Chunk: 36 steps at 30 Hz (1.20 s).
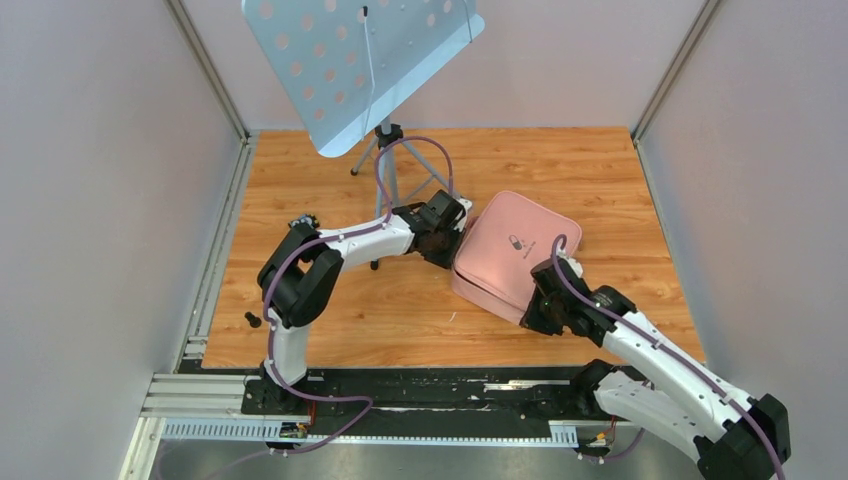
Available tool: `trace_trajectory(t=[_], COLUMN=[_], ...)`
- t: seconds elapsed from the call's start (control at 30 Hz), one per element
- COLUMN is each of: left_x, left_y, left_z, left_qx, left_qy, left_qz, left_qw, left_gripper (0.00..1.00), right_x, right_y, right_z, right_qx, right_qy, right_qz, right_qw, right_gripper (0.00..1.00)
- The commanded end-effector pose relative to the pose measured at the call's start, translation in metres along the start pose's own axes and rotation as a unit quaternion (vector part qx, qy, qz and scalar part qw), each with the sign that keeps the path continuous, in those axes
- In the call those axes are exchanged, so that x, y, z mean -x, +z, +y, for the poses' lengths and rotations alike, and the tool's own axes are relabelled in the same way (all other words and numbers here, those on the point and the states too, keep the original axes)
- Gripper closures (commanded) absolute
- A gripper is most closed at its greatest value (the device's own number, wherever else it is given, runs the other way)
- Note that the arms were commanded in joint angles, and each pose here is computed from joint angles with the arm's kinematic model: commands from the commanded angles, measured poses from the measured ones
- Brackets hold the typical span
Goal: Organize the medicine kit
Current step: Zip the medicine box at the center of the board.
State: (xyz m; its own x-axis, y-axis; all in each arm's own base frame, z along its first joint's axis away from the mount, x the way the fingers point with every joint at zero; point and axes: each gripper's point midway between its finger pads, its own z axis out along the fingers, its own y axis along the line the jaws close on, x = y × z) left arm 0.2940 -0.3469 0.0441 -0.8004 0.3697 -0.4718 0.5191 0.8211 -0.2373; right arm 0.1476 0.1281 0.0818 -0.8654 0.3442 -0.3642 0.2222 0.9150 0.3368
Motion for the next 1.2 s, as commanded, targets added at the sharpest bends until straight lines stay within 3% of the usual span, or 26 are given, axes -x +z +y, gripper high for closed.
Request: trace_trajectory(t=[0.0, 0.77, 1.17], left_x=[-0.006, -0.016, -0.032], left_y=[-0.001, -0.01, -0.032], left_z=[-0.077, -0.103, -0.085], left_qx=[-0.108, -0.139, -0.106], left_qy=[0.024, 0.023, 0.02], left_qz=[0.001, 0.002, -0.017], left_qw=[0.994, 0.99, 0.994], left_gripper=[0.7, 0.71, 0.7], right_x=[0.038, 0.049, 0.039], right_y=[-0.015, -0.006, -0.004], right_z=[0.081, 0.149, 0.128], right_qx=[0.137, 0.214, 0.203], right_qy=[-0.003, -0.045, -0.04], right_qz=[-0.056, -0.046, -0.052], right_qw=[0.989, 0.975, 0.977], right_gripper=[1.0, 1.0, 1.0])
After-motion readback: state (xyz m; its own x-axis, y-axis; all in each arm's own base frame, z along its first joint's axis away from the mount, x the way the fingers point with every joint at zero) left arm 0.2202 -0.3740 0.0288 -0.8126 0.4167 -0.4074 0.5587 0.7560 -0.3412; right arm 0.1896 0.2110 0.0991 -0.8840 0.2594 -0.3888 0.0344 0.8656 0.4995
